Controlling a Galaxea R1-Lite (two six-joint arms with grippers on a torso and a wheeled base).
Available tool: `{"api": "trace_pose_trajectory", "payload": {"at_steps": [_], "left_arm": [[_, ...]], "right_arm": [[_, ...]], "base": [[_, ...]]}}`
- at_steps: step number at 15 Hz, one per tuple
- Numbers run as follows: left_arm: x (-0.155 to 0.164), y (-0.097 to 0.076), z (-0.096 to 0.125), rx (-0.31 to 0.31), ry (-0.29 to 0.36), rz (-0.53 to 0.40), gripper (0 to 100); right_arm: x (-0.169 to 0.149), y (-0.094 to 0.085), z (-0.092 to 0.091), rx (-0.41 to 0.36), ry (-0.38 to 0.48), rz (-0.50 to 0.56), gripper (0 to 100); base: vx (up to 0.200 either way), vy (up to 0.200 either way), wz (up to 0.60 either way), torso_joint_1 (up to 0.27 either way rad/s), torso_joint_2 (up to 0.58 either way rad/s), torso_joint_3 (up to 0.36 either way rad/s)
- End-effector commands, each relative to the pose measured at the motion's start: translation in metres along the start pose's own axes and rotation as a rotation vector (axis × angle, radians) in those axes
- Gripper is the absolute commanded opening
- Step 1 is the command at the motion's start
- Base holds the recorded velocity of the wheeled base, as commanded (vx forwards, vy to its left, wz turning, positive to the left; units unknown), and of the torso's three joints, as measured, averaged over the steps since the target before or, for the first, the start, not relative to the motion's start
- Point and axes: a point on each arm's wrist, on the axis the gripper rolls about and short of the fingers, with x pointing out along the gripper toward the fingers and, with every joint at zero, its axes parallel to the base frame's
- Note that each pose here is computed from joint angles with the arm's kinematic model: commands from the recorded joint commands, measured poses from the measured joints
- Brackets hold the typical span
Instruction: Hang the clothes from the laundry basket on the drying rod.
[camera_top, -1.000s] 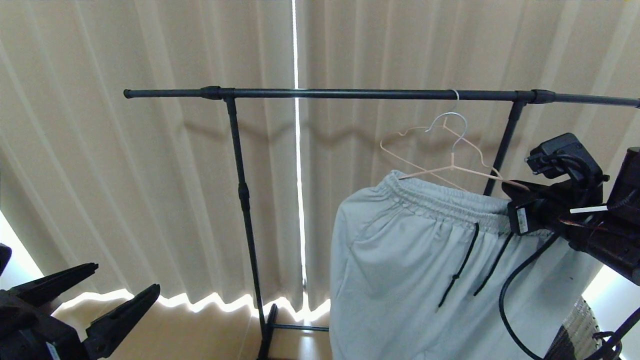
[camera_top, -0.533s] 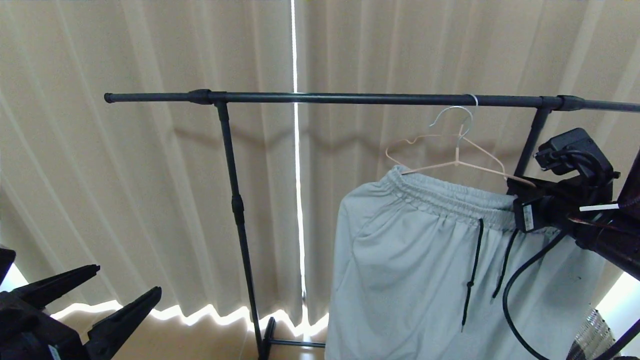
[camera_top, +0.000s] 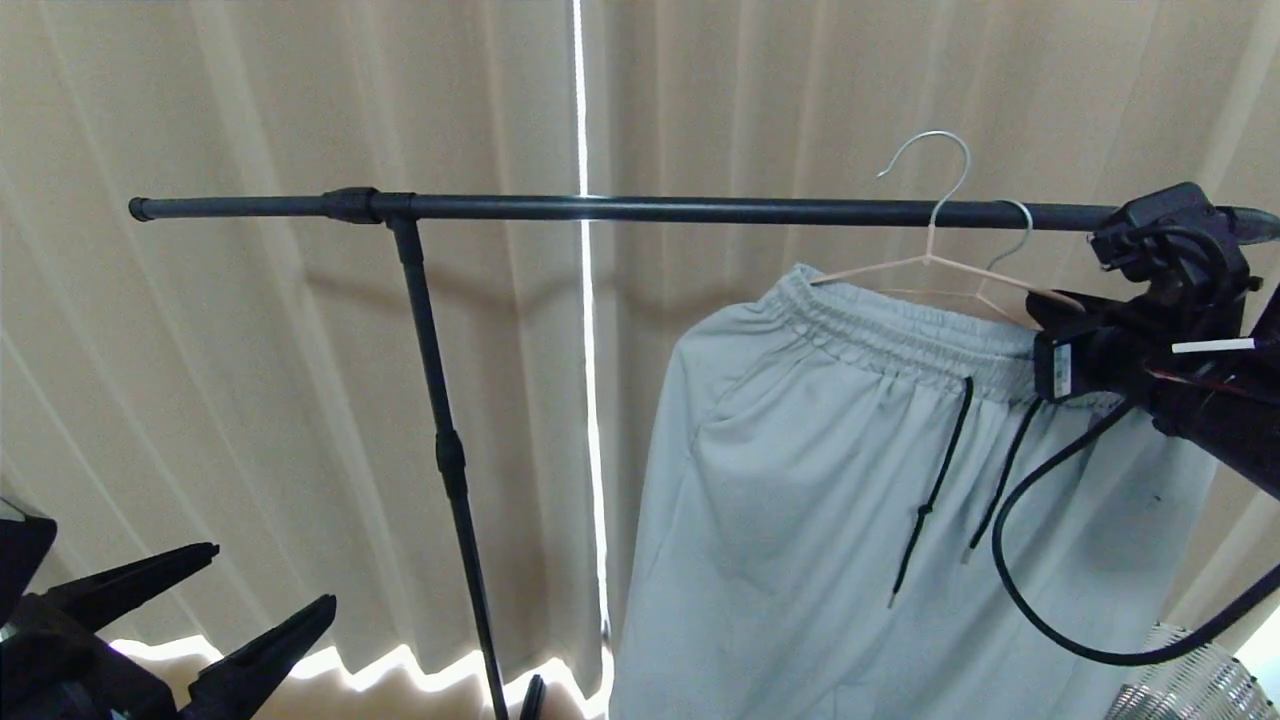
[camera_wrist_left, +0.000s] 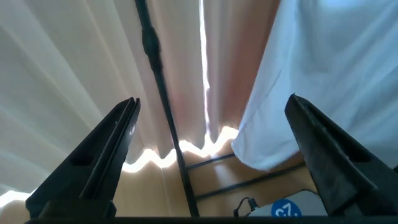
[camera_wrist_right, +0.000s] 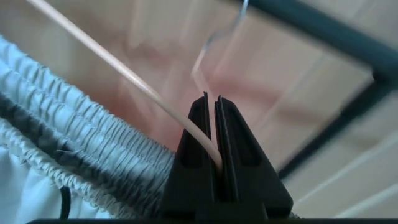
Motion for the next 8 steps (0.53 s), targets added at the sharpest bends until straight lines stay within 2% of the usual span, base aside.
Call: {"api": "trace_pose_trajectory", "payload": {"at_steps": [1,5,8], "left_arm": [[0.0,0.0,-0.001,0.002,0.004,0.0,100],[0.001,0.0,-0.002,0.003,0.012,0.0,100],[0.002,0.0,-0.003,0.004,0.019,-0.002,100]], "right_arm": [[0.025,0.011,0.001,-0.007,0.028,-0.038,0],[0.05,0.024,0.004,-0.01,0.043,-0.077,0],[0.06,0.049,-0.004,-0.034,0.084,-0.077,0]], "base": [[0.0,0.0,0.0,0.0,0.0,0.0],[0.0,0.0,0.0,0.0,0.0,0.0],[0.0,0.0,0.0,0.0,0.0,0.0]]}}
